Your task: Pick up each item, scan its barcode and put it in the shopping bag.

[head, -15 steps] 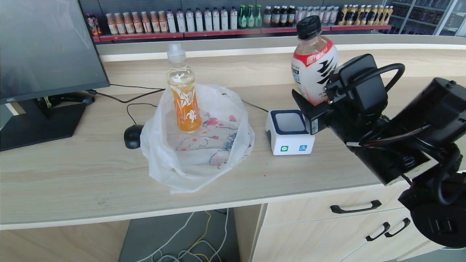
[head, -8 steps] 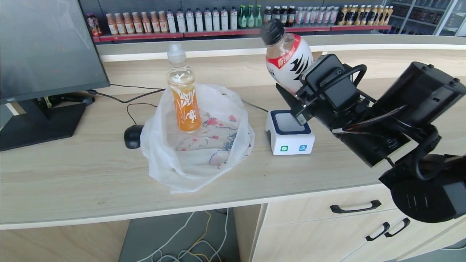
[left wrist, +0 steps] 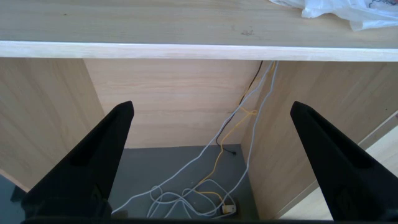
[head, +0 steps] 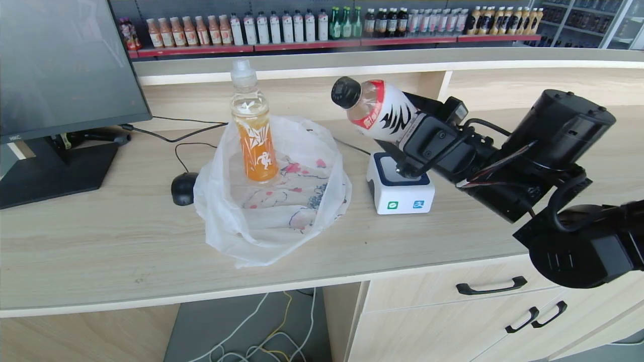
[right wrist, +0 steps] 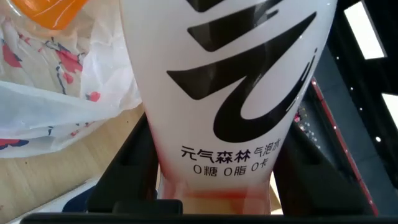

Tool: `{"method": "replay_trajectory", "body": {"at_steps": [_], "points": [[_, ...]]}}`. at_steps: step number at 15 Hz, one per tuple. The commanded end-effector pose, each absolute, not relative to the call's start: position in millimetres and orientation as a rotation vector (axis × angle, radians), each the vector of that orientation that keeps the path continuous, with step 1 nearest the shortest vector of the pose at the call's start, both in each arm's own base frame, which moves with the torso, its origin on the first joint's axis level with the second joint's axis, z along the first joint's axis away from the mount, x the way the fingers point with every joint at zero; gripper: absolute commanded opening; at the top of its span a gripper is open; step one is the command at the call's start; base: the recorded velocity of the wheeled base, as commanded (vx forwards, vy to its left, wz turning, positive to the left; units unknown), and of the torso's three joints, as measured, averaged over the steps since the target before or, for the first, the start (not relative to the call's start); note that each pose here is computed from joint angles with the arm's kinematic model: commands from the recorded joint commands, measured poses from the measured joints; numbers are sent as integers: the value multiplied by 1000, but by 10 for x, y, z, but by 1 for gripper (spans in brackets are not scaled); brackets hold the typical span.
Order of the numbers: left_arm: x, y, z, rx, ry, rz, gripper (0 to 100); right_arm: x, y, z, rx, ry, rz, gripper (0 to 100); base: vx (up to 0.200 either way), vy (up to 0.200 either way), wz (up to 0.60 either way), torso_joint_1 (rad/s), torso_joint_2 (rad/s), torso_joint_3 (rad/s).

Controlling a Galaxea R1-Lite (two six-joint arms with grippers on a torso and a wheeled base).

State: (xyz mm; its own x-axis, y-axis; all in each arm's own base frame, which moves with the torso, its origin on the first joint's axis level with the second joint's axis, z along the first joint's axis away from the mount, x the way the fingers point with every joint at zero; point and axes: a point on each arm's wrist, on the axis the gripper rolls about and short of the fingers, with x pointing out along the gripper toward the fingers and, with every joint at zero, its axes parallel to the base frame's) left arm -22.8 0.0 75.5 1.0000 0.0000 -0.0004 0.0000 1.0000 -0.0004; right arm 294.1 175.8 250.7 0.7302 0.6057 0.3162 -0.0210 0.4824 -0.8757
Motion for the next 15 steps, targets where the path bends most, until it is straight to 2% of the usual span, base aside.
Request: {"method": "replay_trajectory", "body": {"at_steps": [1, 6, 15], "points": [[-228, 0, 755, -2, 0, 0, 100, 3012, 1694, 2463, -1055, -664, 454, 0, 0, 0, 0, 0, 0, 0], [-228, 0, 755, 0, 0, 0, 100, 3087, 1658, 2349, -1158, -726, 544, 0, 0, 0, 0, 0, 0, 0], [-228, 0, 755, 0, 0, 0, 100, 3093, 1676, 2115, -1309, -735, 593, 0, 0, 0, 0, 0, 0, 0]]}}
